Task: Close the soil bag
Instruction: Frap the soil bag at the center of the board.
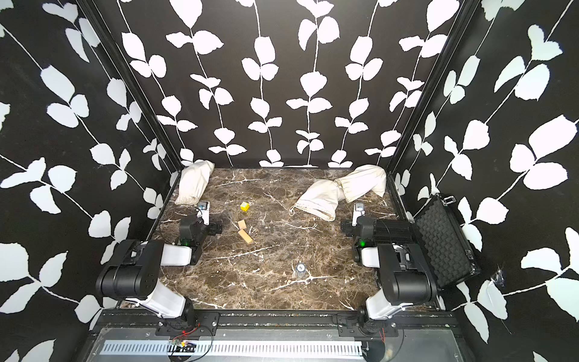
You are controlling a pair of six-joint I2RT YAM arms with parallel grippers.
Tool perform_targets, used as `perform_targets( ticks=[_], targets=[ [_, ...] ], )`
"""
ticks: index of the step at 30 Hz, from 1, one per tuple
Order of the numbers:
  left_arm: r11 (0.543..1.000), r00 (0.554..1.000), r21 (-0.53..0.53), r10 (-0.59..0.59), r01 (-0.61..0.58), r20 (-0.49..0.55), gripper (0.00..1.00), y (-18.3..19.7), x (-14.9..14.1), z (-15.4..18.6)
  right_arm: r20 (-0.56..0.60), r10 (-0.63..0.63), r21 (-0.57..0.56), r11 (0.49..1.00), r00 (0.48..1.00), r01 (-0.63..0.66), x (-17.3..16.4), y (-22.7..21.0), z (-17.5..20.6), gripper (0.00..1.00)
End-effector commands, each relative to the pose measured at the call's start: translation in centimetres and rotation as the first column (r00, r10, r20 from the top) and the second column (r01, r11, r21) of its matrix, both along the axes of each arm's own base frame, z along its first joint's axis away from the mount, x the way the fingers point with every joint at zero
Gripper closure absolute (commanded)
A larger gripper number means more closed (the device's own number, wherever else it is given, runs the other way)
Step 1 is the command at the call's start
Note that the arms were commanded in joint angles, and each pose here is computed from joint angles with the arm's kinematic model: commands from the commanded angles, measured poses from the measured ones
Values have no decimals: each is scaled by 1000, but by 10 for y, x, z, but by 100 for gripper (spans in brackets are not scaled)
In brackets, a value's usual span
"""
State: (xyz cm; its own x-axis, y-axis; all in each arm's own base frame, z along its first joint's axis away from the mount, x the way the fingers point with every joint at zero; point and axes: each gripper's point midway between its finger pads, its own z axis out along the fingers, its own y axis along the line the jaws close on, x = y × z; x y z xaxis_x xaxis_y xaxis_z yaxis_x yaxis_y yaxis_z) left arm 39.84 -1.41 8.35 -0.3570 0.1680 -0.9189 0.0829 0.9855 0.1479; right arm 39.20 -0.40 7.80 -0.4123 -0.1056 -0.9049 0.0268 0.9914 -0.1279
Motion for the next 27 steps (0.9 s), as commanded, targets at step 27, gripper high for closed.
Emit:
perform_targets(
  ticks=[27],
  targets=[
    [995,992,-67,-69,76,106,1,-34,-36,112,51,185,-78,980,981,-181,-59,46,111,1]
  ],
)
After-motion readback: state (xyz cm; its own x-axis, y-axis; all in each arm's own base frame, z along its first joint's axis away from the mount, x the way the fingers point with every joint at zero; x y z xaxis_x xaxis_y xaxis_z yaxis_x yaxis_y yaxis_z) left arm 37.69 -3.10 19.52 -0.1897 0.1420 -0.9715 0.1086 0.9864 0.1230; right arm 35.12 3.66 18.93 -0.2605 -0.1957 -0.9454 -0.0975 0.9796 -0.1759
